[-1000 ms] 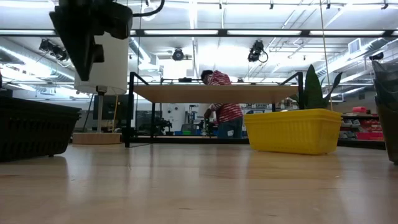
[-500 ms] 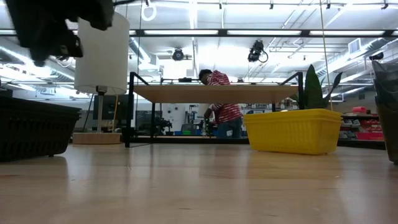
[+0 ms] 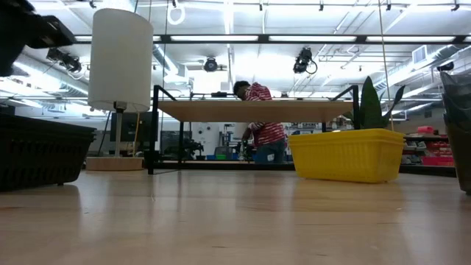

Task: Stack baskets on shelf by color
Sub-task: Put the stacked black bin on the shelf

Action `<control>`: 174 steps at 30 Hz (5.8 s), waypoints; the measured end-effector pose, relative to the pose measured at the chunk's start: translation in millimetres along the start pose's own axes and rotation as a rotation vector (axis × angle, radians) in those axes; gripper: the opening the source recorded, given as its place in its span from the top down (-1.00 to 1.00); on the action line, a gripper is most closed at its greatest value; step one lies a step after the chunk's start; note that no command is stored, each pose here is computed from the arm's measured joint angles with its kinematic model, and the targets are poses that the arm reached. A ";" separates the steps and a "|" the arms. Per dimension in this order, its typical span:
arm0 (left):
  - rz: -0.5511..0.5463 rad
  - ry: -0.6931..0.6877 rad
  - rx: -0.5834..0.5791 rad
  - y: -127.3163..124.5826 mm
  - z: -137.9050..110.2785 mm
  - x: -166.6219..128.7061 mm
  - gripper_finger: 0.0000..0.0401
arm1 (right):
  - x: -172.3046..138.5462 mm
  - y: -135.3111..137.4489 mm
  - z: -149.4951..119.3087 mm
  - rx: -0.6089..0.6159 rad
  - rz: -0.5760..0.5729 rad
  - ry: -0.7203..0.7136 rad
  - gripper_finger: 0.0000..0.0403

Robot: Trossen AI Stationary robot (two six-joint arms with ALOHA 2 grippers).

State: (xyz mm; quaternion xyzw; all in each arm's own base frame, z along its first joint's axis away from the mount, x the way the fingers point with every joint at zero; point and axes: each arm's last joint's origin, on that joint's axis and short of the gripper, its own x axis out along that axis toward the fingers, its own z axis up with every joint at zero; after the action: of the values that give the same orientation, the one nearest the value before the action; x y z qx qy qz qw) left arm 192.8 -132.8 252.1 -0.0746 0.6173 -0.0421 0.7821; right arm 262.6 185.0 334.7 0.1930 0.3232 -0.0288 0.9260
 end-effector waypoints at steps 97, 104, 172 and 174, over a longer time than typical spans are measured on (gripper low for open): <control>0.275 0.290 0.255 -14.1 -31.5 95.3 0.60 | 2.4 0.5 8.3 0.019 0.041 -0.039 0.18; 0.235 0.243 0.073 -10.3 -11.5 90.2 0.94 | 2.4 0.6 8.3 0.022 0.042 -0.039 0.18; 0.384 -0.063 0.417 174.0 212.6 -107.7 0.94 | -5.9 12.4 -2.4 0.037 0.035 -0.081 0.18; 0.394 -0.034 0.552 174.2 212.5 -107.7 0.94 | -6.1 12.7 -2.7 0.037 0.037 -0.079 0.18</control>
State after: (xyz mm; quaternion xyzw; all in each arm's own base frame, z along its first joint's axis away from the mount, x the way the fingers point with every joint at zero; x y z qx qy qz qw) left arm 369.5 69.6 374.2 0.2600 0.5719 -0.0545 0.7761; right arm 258.5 197.3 340.7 0.2147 0.2821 -0.0250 0.9347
